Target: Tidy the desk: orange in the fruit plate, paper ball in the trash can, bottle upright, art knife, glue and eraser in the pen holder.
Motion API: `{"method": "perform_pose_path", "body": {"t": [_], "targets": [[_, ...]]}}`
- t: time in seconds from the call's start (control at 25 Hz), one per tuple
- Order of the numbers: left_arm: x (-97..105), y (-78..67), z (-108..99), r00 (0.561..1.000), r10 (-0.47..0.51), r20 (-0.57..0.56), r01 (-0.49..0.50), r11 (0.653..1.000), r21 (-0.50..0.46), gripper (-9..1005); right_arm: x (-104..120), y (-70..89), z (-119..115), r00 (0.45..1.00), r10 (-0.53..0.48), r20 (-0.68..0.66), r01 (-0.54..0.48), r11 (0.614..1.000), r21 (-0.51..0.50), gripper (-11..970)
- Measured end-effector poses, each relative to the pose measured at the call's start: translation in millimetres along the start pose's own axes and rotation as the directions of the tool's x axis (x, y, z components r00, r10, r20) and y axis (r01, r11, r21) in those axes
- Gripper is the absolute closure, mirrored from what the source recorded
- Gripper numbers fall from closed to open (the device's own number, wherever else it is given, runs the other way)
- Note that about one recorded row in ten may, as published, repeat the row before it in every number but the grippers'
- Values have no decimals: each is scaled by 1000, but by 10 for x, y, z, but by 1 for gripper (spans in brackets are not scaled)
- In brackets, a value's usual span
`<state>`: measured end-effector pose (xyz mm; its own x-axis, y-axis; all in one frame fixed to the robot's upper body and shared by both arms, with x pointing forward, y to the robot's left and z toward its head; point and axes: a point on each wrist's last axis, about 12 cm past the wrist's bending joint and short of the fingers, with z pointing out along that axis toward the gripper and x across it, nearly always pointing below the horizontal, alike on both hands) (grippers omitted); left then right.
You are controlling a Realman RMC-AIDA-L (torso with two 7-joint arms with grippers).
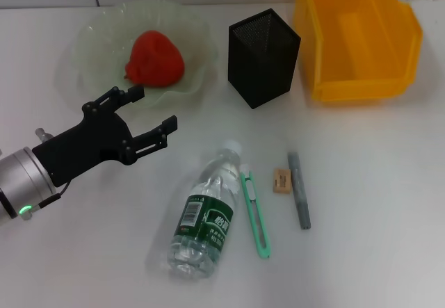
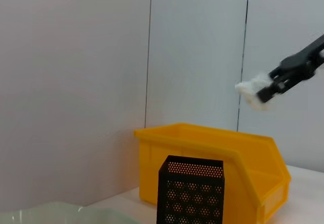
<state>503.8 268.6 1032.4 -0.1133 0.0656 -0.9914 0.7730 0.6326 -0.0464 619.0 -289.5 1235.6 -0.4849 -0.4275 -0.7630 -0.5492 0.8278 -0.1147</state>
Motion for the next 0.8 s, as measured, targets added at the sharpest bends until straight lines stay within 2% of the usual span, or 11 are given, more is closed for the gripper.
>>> {"method": "perform_pose_path", "body": {"t": [0.04, 0.08, 0.24, 0.44, 0.6, 0.64, 0.72, 0.8], "targets": [[0, 1, -1, 1000, 0, 0, 0, 1000, -1, 138, 35, -60, 179, 1000, 3, 2, -3, 1000, 9, 408], [0, 1, -1, 1000, 0, 0, 0, 1000, -1, 138, 35, -60, 179, 1000, 3, 2, -3, 1000, 9, 396], [6, -4, -17, 1000, -3, 2, 3, 1000, -2, 138, 112, -126, 466, 999, -4, -33, 3, 1000, -3, 348], [-3, -3, -9, 1000, -1, 4, 1, 1000, 1, 138, 67, -124, 462, 1000, -25, -5, 25, 1000, 18, 288], [-7, -2, -4, 1000, 0, 6, 0, 1000, 3, 138, 45, -104, 442, 1000, -28, 8, 28, 999, 16, 150], [-12, -3, -3, 1000, -3, 9, 3, 1000, 5, 138, 49, -72, 398, 999, -14, 31, 14, 1000, -3, 116], [-17, -7, -4, 1000, -5, 12, 5, 1000, 9, 138, 48, -47, 348, 998, -3, 57, 4, 1000, -19, 116], [-33, -24, -14, 1000, -8, 28, 8, 1000, 21, 138, 64, 24, 179, 991, 8, 130, -2, 999, -52, 116]]}}
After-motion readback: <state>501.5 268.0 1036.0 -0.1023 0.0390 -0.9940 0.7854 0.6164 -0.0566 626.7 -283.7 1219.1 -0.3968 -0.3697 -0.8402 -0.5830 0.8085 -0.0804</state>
